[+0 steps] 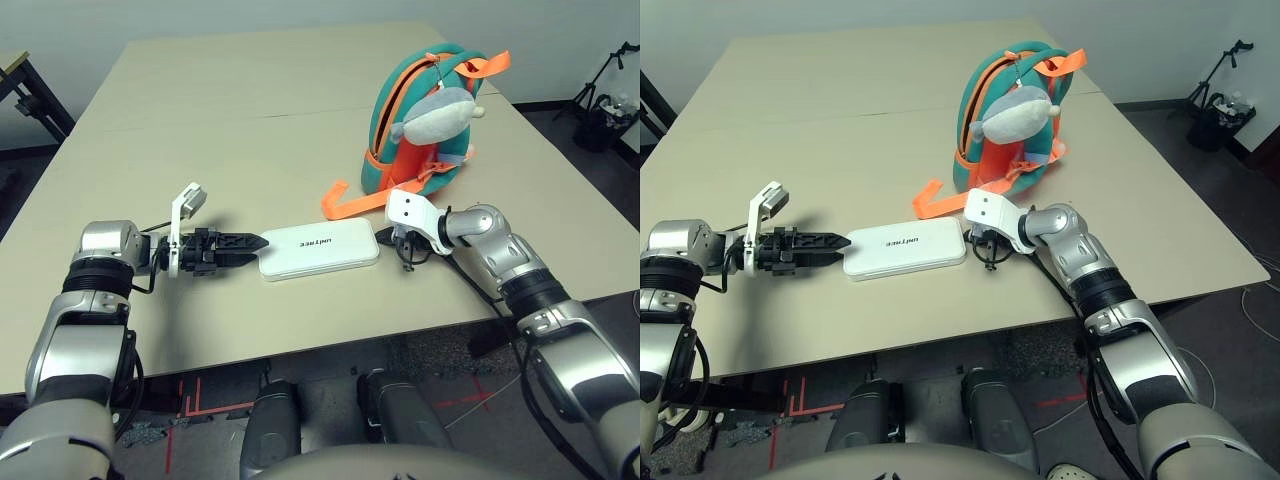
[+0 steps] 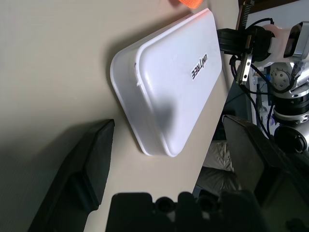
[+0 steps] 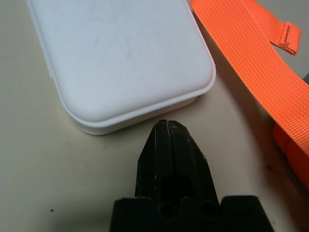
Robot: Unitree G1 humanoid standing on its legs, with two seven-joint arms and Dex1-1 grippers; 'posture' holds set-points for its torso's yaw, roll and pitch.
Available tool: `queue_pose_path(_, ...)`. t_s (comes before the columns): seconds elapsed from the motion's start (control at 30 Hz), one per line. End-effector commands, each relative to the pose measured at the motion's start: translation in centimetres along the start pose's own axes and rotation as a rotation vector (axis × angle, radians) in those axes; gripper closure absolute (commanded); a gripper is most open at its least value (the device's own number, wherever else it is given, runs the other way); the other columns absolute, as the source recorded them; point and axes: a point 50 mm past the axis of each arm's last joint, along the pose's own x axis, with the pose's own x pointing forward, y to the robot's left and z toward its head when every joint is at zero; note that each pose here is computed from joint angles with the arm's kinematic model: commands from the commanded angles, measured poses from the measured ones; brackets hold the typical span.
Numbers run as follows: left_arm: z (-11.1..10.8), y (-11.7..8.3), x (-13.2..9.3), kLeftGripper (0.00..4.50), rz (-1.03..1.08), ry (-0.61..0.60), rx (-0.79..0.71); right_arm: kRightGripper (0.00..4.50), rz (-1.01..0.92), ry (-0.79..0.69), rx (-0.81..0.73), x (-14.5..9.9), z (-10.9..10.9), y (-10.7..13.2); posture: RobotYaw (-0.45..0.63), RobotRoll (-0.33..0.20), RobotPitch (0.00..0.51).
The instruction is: Put the pencil case into the backpack and zip it.
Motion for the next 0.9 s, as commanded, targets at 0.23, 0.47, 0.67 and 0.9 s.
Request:
queue_pose_path(0.23, -0.9, 1.0, -0.1, 0.0, 0.075, 0.031, -0.047, 4.45, 0.04, -0.025, -0.013, 1.0, 0.8, 0.5, -0.07, 0.0, 0.074)
queue_pose_path(0.47, -1.0, 1.2, 0.4, 0.0, 0.062, 0.024, -0.06, 4.45, 0.103, -0.092, -0.042, 3.0, 3.1, 1.9, -0.08, 0.0, 0.072)
queue_pose_path(0.67, -1.0, 1.3, 0.5, 0.0, 0.063, 0.022, -0.051, 4.45, 0.114, -0.109, -0.049, 3.6, 3.8, 2.1, -0.08, 0.0, 0.071)
queue_pose_path(0.9, -0.6, 1.6, 0.2, 0.0, 0.101, -0.003, 0.077, 4.45, 0.11, -0.101, -0.054, 3.5, 3.6, 2.0, -0.07, 0.0, 0.071)
